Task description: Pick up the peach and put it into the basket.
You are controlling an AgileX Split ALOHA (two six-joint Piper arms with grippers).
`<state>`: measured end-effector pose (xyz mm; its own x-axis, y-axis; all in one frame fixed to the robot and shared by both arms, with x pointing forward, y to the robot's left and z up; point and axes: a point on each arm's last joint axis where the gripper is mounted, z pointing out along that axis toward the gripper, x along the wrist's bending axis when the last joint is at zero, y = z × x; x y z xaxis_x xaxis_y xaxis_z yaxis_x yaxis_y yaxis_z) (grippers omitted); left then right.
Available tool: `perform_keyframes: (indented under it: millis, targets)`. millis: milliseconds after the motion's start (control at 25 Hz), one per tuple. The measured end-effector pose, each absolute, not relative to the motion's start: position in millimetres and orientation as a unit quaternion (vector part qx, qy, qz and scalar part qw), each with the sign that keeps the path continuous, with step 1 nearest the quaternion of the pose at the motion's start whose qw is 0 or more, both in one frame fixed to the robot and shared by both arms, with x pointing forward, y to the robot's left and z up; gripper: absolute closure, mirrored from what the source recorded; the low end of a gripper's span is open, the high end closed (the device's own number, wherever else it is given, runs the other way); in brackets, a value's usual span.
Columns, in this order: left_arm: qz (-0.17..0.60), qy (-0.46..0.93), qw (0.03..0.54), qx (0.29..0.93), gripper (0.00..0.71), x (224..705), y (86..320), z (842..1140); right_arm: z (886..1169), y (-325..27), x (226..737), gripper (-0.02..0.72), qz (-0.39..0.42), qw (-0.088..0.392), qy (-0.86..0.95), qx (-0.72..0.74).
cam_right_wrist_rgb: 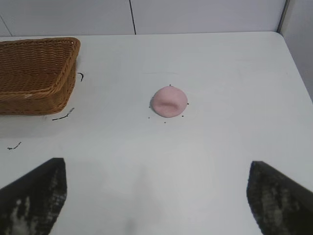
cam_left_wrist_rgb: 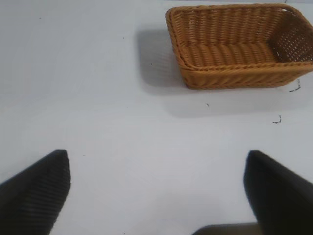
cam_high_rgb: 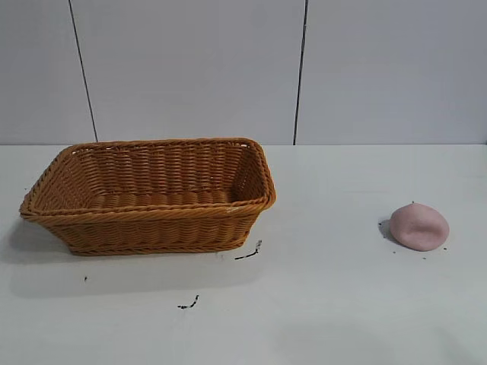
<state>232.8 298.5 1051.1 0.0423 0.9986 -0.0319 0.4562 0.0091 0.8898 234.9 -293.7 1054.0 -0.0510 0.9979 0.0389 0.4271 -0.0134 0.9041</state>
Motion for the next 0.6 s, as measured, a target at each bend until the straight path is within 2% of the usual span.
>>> perform_keyframes:
  millis: [400,600]
  targets:
    - [0.351,0.596,0.386,0.610,0.017,233,298,1051,1054,-294,237,0.008,0.397,0.353,0.607,0.591]
    - [0.351,0.596,0.386,0.610,0.017,233,298,1051,1061,-293,258,0.008,0.361,0.317,0.627,0.614]
